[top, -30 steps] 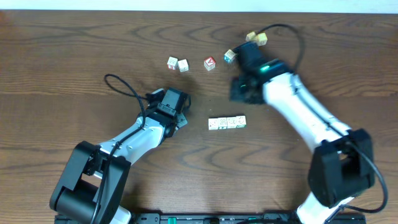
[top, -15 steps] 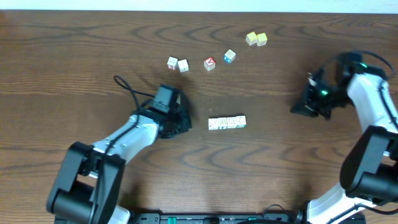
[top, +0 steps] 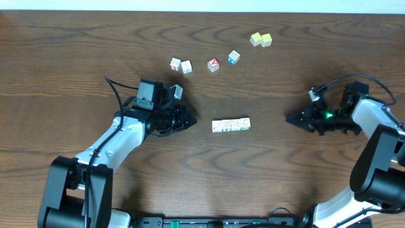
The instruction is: Lift 4 blocks
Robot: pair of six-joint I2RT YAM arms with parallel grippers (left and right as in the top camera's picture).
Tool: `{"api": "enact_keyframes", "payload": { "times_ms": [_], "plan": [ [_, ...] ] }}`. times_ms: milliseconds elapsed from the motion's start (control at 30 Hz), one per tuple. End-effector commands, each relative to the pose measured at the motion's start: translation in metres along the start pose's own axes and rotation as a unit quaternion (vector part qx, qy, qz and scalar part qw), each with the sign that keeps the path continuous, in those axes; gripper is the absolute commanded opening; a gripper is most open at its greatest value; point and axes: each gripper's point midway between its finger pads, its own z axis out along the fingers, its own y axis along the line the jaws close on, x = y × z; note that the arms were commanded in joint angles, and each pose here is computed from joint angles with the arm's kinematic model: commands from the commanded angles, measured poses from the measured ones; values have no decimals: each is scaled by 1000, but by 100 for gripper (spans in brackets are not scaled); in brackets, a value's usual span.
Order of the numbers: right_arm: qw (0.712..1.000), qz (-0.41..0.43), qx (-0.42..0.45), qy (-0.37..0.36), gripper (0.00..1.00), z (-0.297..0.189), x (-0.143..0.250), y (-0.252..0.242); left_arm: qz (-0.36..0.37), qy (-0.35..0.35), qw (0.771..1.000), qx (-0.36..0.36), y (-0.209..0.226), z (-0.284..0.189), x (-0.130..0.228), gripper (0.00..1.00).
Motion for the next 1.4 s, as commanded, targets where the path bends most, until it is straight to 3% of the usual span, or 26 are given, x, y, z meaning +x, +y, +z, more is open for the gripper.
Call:
{"api": "enact_keyframes", "payload": {
  "times_ms": [0, 267, 533, 1367],
  "plan": [
    [999, -29, -25, 2, 1, 6, 4, 16, -32, -12, 999, -36, 18, 6, -4, 7],
    [999, -42, -24, 24, 1, 24, 10, 30, -4, -11, 999, -30, 5, 27, -1, 7],
    [997, -44, 24, 54, 1, 46, 21, 33, -23, -27, 991, -130, 26, 38, 11, 7],
    [993, -71, 70, 57, 1, 68, 21, 37, -13, -41, 990, -132, 21, 66, 13, 7]
  ]
}}
